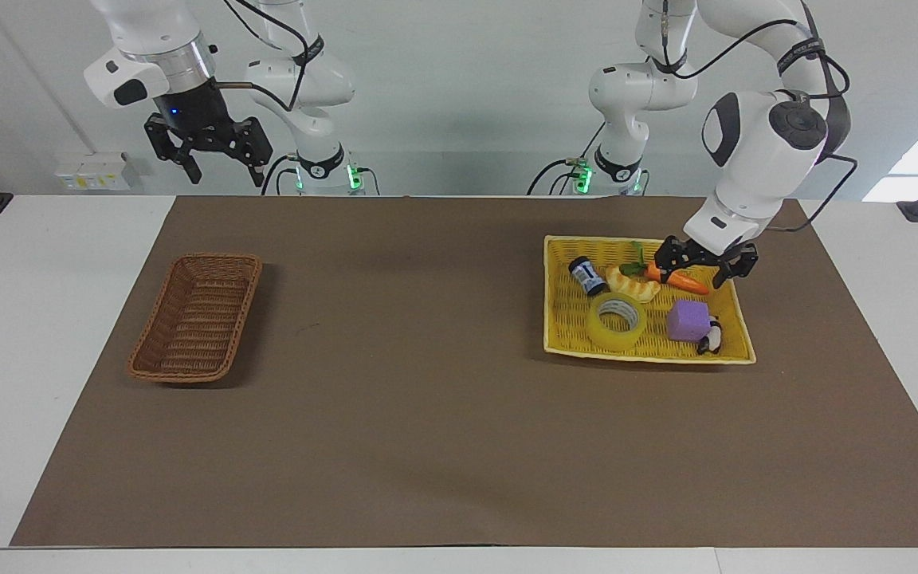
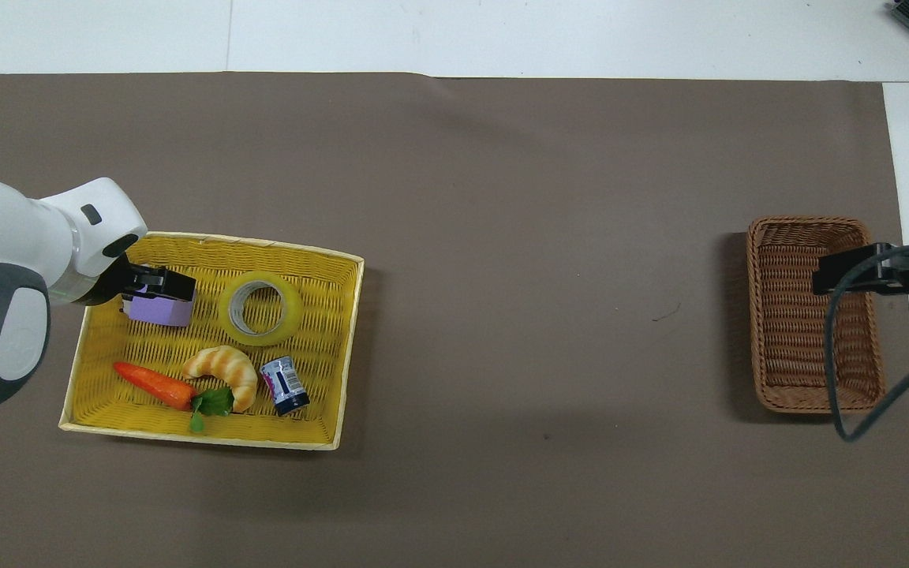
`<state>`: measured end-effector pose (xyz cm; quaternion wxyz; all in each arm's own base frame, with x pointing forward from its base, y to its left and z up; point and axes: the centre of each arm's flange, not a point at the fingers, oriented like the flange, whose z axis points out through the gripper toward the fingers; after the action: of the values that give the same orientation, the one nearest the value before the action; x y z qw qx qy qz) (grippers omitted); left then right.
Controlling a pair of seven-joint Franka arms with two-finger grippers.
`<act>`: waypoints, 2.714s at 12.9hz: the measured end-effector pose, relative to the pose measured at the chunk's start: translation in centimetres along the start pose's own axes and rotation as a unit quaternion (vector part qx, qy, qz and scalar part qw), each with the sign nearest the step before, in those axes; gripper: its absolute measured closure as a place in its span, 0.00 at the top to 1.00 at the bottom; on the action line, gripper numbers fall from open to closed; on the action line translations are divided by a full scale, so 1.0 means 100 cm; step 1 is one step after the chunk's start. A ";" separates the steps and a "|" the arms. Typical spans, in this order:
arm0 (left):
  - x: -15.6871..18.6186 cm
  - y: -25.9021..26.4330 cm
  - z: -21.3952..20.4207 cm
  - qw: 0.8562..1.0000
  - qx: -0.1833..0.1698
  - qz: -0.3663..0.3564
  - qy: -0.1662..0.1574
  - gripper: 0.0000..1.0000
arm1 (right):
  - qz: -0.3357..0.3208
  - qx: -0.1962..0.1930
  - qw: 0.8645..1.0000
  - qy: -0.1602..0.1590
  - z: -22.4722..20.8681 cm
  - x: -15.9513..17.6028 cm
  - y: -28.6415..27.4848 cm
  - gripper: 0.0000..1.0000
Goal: Move tape to another basket
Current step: 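Reach the left gripper into the yellow basket toward the yellow tape roll, then grasp the tape roll's rim with the left gripper and lift it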
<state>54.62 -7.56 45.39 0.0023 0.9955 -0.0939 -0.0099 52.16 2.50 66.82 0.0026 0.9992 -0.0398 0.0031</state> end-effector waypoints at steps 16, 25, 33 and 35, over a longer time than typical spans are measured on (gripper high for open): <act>0.008 0.040 0.141 0.999 -0.013 -0.037 0.008 0.55 | 0.000 0.000 1.000 0.000 0.000 0.000 0.000 1.00; 0.013 0.043 0.147 0.999 -0.013 -0.039 0.003 0.22 | 0.000 0.000 1.000 0.000 0.000 0.000 0.000 1.00; 0.029 0.049 0.066 0.999 -0.009 -0.037 -0.005 0.22 | 0.000 0.000 1.000 0.000 0.000 0.000 0.000 1.00; 0.029 0.049 0.040 0.999 -0.007 -0.038 -0.009 0.22 | 0.000 0.001 1.000 -0.001 0.001 0.000 0.000 1.00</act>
<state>56.53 -12.89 41.34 0.0083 0.9982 -0.0562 -0.0199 52.15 2.48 66.73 0.0019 0.9992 -0.0401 0.0020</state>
